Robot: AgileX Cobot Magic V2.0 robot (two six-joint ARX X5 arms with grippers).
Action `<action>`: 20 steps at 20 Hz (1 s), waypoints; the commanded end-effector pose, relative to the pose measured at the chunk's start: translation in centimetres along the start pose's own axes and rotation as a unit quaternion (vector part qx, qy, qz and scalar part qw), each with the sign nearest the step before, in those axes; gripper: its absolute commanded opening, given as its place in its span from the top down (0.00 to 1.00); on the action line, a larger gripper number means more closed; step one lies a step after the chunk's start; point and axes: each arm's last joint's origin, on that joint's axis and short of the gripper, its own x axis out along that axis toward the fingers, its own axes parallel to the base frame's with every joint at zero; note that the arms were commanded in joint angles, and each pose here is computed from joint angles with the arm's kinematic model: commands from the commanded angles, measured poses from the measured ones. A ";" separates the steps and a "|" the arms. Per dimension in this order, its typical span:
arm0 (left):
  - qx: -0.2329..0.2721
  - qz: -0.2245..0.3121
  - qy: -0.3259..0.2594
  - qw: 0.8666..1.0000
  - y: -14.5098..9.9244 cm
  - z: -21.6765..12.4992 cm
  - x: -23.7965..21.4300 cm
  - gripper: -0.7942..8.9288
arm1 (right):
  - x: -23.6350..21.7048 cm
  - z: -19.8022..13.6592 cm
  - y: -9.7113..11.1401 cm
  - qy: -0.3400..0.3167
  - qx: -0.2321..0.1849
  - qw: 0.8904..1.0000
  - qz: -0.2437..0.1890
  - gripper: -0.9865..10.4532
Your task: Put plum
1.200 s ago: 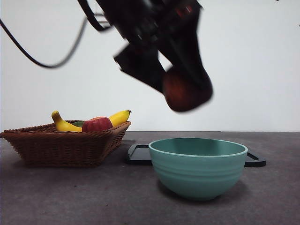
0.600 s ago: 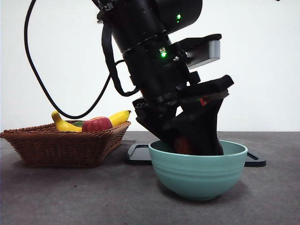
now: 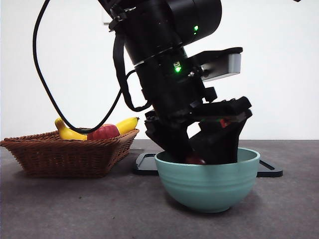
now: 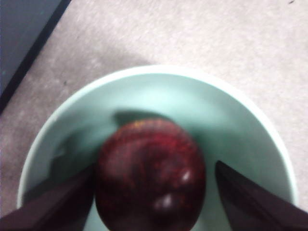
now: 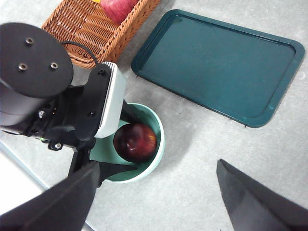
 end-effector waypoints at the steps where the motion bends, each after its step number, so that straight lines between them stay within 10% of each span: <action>1: 0.010 -0.001 -0.007 1.000 -0.4 0.9 0.2 0.49 | -0.3 0.4 0.2 -0.007 -0.007 1.000 0.000 0.57; 12: -0.042 0.026 -0.090 0.995 1.9 4.3 -9.3 0.49 | -0.3 0.3 0.2 -0.002 -0.005 1.000 0.000 0.57; 20: -0.155 0.093 -0.183 0.966 6.9 -1.2 -23.0 0.49 | -0.3 0.3 0.2 0.001 -0.003 1.000 0.001 0.57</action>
